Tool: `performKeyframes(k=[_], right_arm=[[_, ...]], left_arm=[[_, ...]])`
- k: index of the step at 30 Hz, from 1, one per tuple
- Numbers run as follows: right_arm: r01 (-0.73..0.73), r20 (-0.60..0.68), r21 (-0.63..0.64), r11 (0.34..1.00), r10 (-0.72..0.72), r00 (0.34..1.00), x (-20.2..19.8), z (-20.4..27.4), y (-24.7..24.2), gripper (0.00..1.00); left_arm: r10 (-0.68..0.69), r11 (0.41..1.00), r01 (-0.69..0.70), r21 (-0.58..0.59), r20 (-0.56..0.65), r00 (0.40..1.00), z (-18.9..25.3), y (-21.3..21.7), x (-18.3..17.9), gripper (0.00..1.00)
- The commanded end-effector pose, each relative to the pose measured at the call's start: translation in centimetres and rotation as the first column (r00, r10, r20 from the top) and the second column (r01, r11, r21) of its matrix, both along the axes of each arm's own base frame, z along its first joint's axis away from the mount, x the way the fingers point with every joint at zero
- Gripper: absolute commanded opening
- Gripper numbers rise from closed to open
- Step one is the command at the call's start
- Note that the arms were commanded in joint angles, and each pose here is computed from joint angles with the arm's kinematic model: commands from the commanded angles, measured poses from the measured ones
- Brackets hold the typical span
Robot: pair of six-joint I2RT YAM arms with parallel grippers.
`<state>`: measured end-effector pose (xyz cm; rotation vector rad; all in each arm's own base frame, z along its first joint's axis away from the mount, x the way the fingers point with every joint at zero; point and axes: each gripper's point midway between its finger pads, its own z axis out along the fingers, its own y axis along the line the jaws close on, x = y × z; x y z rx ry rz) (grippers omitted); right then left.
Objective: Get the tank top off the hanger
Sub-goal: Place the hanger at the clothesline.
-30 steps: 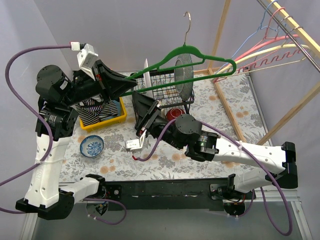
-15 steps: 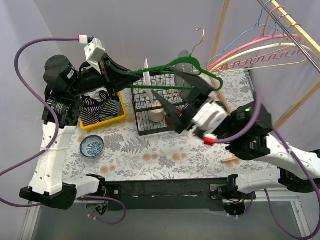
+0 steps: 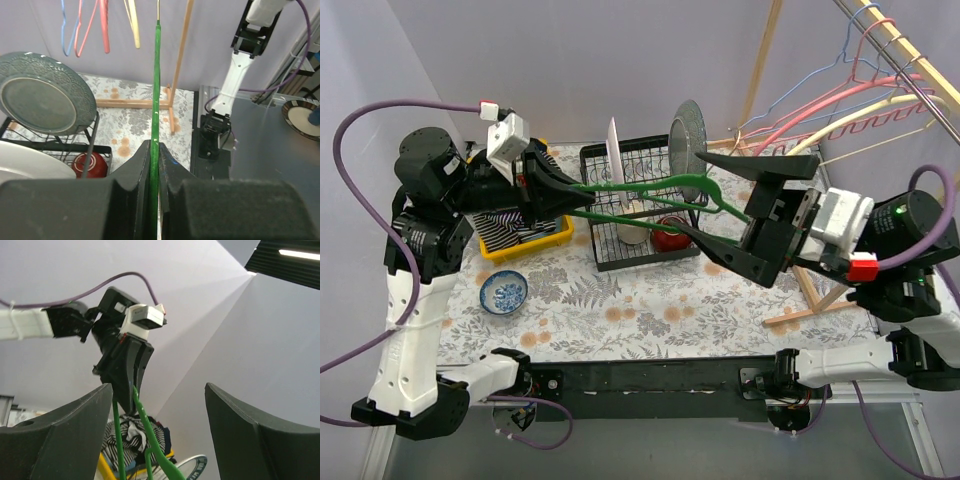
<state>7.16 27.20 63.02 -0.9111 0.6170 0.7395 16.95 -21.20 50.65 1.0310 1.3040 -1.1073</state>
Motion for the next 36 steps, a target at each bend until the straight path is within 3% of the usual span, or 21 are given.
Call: performKeyframes(k=[1,4,7,8,12,18,23,27,30,31,34,36], right_arm=[[-0.042,0.055,-0.13,0.991,0.05,0.997,-1.8,-1.6,-3.5,0.81],[0.085,0.065,-0.163,0.983,-0.075,0.995,0.1,-2.8,-5.8,0.79],[0.16,0.054,-0.273,0.949,-0.151,0.987,1.5,-5.8,-6.2,0.78],[0.163,0.059,-0.375,0.912,-0.152,0.987,1.7,-8.1,-5.6,0.78],[0.235,0.117,-0.492,0.838,-0.204,0.972,2.8,-10.8,-6.1,0.76],[0.294,0.242,-0.503,0.813,-0.194,0.951,2.9,-11.3,-7.6,0.75],[0.326,0.3,-0.606,0.726,-0.171,0.938,3.6,-12.8,-6.4,0.73],[0.368,0.337,-0.6,0.71,-0.193,0.922,4.2,-12.3,-6.3,0.69],[0.392,0.341,-0.597,0.7,-0.22,0.914,4.7,-12.0,-6.5,0.61],[0.396,0.339,-0.593,0.701,-0.228,0.913,4.8,-11.9,-6.6,0.51],[0.403,0.327,-0.581,0.707,-0.251,0.911,5.0,-11.5,-6.8,0.37],[0.403,0.305,-0.569,0.717,-0.27,0.913,5.0,-11.2,-6.9,0.34]], left_arm=[[-0.093,0.995,0.092,0.042,0.026,0.995,-0.2,0.7,-4.0,0.0],[-0.101,0.993,0.098,0.065,0.042,0.994,-1.0,0.9,-4.7,0.0],[-0.096,0.991,0.095,0.091,0.006,0.995,-2.6,1.0,-4.6,0.0],[-0.1,0.991,0.099,0.093,0.005,0.995,-2.9,1.1,-4.8,0.0],[-0.082,0.991,0.081,0.106,0.003,0.997,-4.2,1.4,-5.3,0.0],[-0.099,0.99,0.095,0.108,0.031,0.995,-4.3,1.7,-6.5,0.0],[-0.115,0.988,0.111,0.106,0.033,0.993,-4.0,1.7,-6.8,0.0],[-0.108,0.989,0.103,0.11,0.035,0.994,-4.2,1.7,-6.6,0.0],[-0.088,0.99,0.084,0.113,0.033,0.996,-4.4,1.7,-6.1,0.0],[-0.082,0.99,0.078,0.115,0.029,0.996,-4.5,1.7,-5.9,0.0],[-0.063,0.991,0.059,0.119,0.034,0.997,-4.6,1.7,-5.5,0.0],[-0.044,0.992,0.039,0.122,0.038,0.998,-4.5,1.8,-5.2,0.0]])
